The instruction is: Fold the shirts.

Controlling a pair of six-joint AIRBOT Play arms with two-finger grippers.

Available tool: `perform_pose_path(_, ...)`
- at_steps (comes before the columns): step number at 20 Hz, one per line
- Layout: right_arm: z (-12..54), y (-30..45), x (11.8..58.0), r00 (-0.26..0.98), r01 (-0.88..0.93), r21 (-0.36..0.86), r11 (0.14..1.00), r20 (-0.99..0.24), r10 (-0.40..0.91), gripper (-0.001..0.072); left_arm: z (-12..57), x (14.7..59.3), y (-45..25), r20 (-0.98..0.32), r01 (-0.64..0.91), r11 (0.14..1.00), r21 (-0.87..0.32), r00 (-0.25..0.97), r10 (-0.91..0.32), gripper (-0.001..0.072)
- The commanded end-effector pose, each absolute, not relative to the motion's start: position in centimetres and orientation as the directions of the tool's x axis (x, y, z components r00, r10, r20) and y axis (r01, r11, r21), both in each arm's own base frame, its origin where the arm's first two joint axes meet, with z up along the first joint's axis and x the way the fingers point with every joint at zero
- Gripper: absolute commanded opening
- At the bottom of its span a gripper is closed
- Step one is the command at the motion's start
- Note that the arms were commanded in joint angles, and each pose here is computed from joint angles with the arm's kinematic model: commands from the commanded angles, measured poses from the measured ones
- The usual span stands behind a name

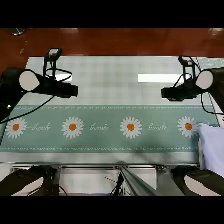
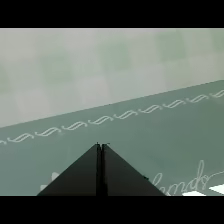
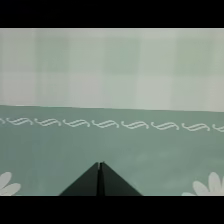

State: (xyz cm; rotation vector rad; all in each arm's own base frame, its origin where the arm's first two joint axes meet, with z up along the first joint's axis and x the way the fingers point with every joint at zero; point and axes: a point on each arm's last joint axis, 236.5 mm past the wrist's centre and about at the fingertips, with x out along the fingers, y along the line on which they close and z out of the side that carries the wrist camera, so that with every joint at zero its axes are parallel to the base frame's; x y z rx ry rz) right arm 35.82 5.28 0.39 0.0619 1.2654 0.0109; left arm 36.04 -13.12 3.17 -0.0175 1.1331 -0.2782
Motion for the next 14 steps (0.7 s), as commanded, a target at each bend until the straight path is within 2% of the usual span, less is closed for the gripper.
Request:
perform_pose_path(1, -1.36, 4.68, 35.94, 0.262, 0.040, -0.007, 0.999, -0.965, -0.017, 0.0031, 0.99, 35.17, -10.56, -0.928, 0.157, 0.981, -0.118, 0.333, -0.165, 0.0021)
perform_pose_path(3, -1.15, 4.62, 35.82, 0.263, 0.040, -0.008, 0.999, -0.965, -0.019, 0.0031, 0.61, 34.17, -10.38, -0.944, 0.155, 0.981, -0.115, 0.291, -0.157, 0.0021)
perform_pose_path(14, -1.10, 4.63, 35.90, 0.267, 0.040, -0.008, 0.999, -0.964, -0.018, 0.0031, 0.63, 34.24, -10.40, -0.943, 0.155, 0.981, -0.116, 0.294, -0.158, 0.0021)
